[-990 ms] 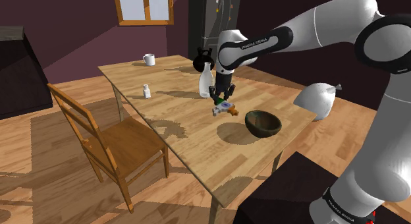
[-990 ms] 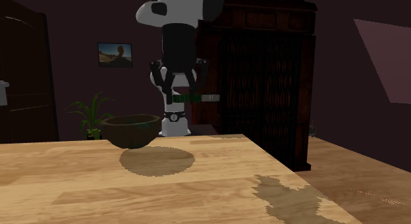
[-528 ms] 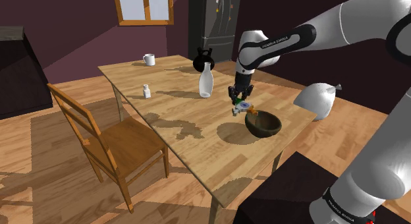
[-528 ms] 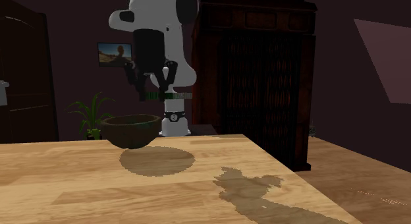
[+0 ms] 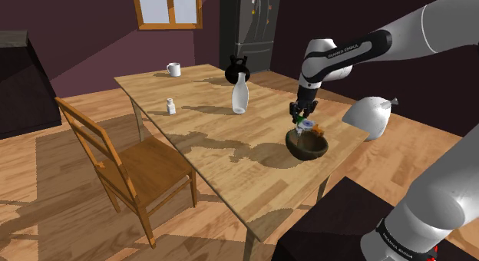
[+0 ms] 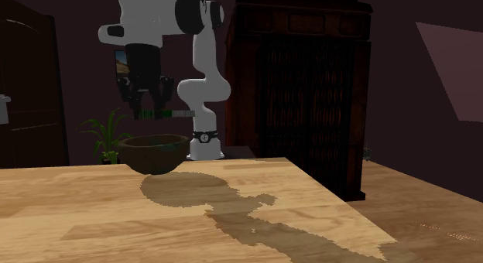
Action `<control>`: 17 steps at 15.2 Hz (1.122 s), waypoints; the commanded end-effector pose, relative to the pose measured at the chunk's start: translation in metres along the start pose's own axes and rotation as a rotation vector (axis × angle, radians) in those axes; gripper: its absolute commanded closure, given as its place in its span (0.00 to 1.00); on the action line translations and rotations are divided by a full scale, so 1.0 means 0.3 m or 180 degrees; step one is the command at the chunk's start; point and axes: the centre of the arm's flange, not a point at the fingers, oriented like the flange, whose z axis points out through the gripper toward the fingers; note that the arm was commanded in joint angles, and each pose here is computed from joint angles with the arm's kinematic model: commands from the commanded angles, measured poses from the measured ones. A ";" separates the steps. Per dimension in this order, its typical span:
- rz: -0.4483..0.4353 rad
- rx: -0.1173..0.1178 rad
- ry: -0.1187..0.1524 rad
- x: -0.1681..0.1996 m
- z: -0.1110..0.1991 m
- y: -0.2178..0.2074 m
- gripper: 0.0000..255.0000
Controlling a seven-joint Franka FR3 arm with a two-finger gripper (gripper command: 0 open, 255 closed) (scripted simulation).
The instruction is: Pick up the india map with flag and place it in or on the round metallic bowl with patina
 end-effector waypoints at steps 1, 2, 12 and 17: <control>-0.0006 0.0002 0.0000 -0.039 -0.010 0.085 1.00; -0.0006 0.0002 0.0000 -0.055 -0.010 0.128 1.00; -0.0006 0.0002 0.0000 -0.052 0.166 0.129 1.00; -0.0006 0.0002 0.0000 -0.052 0.224 0.129 1.00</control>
